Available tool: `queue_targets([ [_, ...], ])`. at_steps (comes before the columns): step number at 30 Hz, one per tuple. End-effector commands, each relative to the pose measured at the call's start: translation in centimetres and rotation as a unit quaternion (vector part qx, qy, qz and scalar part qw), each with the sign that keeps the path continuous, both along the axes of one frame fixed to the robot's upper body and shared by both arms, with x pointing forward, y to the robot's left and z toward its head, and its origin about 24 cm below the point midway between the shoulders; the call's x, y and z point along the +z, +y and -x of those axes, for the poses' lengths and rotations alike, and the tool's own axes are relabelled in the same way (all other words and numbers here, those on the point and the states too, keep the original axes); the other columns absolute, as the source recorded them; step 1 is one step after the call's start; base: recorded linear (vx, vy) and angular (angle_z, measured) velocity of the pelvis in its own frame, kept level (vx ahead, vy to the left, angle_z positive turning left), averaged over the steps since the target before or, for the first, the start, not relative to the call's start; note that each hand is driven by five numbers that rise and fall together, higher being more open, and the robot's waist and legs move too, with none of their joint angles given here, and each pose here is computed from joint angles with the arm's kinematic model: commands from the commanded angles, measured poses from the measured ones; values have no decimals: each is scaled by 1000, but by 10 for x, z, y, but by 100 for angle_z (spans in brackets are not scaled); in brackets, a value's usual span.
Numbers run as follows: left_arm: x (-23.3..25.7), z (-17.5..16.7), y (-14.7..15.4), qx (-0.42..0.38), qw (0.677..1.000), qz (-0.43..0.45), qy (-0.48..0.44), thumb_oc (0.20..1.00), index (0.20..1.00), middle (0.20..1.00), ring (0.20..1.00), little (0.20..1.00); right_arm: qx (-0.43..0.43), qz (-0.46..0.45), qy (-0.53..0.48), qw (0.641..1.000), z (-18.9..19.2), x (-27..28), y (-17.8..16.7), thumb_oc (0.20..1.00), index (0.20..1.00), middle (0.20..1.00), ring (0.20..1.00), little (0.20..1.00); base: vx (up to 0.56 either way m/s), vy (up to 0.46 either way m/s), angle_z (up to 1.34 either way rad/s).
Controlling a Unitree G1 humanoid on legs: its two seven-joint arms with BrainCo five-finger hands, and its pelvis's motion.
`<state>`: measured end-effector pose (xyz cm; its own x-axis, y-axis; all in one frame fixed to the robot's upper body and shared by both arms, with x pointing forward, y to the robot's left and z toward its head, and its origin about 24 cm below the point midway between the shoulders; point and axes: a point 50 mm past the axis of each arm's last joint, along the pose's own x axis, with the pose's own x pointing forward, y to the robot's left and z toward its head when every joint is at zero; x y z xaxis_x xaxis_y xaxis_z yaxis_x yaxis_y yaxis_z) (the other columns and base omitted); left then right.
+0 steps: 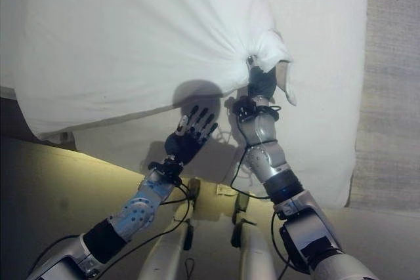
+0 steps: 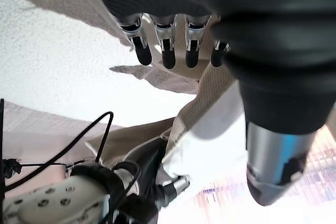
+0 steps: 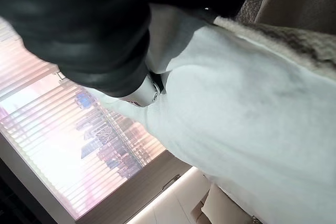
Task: Make the bed
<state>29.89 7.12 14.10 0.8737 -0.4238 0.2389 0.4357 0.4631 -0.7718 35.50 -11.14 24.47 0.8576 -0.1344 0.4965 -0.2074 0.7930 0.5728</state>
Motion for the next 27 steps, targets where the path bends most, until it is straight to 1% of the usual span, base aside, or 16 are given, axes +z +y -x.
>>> queue_targets([
  [1, 24, 4, -11, -18, 997, 55, -47, 1000, 1000, 1000, 1000, 1000, -34, -14, -138, 990, 27, 33, -25, 200, 200, 200, 200, 200, 0, 0, 0],
  [11, 58, -27, -26, 31, 992, 109, -51, 1000, 1000, 1000, 1000, 1000, 4, -7, -90, 996, 26, 1, -15, 200, 200, 200, 200, 200, 0, 0, 0],
  [18, 78, -42, -34, 53, 990, 125, -44, 1000, 1000, 1000, 1000, 1000, 27, -4, -64, 998, 25, -13, -9, 200, 200, 200, 200, 200, 0, 0, 0],
  [27, 84, -44, -34, 56, 988, 140, -43, 1000, 1000, 1000, 1000, 1000, 34, -1, -48, 998, 24, -21, -7, 200, 200, 200, 200, 200, 0, 0, 0],
])
